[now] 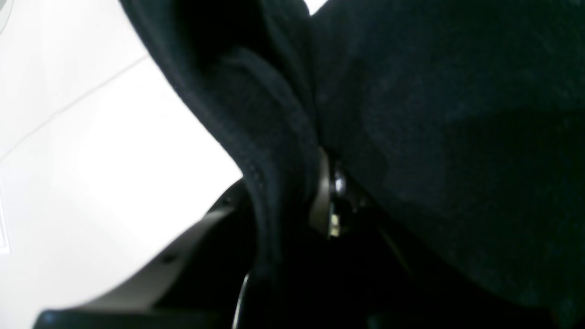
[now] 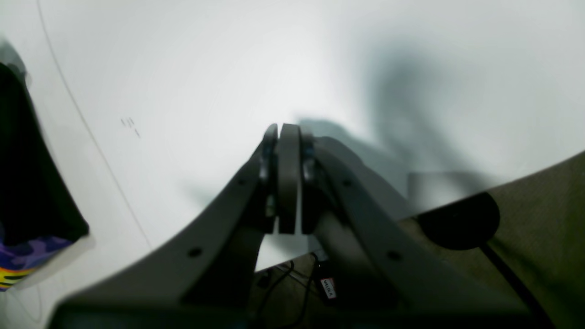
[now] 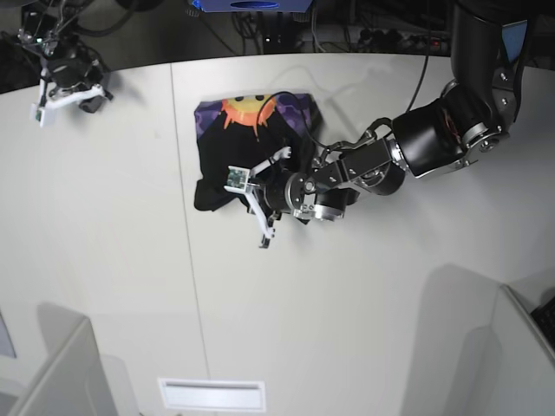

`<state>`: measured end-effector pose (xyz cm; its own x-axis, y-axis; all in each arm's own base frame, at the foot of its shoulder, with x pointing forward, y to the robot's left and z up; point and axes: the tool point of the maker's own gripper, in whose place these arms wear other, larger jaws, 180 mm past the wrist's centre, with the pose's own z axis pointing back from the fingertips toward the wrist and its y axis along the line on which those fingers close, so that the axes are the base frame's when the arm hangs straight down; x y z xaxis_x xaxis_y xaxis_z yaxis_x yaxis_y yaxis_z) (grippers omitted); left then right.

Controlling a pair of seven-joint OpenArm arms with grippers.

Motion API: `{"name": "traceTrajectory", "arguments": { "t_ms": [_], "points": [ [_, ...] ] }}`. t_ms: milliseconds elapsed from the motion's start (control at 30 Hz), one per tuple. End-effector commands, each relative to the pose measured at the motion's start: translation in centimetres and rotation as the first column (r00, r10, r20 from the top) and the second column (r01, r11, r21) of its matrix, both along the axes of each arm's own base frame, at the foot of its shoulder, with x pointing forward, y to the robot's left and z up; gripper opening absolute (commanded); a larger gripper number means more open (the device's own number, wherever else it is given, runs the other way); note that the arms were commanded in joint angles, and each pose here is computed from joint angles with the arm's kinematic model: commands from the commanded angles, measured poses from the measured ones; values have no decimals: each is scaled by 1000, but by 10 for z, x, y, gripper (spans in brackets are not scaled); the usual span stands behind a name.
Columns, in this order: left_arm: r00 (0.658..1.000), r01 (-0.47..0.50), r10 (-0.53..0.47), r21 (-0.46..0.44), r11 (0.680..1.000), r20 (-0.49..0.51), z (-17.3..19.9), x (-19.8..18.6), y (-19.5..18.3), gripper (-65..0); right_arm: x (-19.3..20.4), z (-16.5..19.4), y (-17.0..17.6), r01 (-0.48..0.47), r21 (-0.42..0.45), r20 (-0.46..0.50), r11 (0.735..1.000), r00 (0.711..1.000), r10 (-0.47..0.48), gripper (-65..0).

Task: Fold the T-shirt properly
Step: 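Grasp the bundle with the left gripper and rotate it upright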

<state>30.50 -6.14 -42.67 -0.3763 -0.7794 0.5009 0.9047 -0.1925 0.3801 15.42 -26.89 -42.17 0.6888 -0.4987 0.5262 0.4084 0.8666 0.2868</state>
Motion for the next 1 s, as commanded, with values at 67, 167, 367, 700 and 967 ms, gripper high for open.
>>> {"name": "traceTrajectory", "arguments": {
  "t_ms": [67, 167, 367, 700, 967],
  "points": [
    [1000, 20, -20, 22, 1000, 2, -1, -1, -1, -650, 3, 7, -5, -2, -16, 25, 1000, 1000, 2, -650],
    [1000, 24, -25, 16, 1000, 5, 1, -1, -4, -650, 3, 7, -5, -2, -16, 25, 1000, 1000, 2, -650],
    [1000, 29, -30, 13, 999, 6, 3, -2, -5, -650, 2, 7, -5, -3, -18, 24, 1000, 1000, 3, -650],
    [999, 50, -50, 38, 998, -14, -7, -14, -1, -650, -2, 6, -6, -7, -21, 12, 1000, 1000, 7, -650],
    [999, 41, -41, 35, 999, -13, -6, -12, -2, -650, -2, 6, -6, -6, -20, 12, 1000, 1000, 6, -650]
  ]
}}
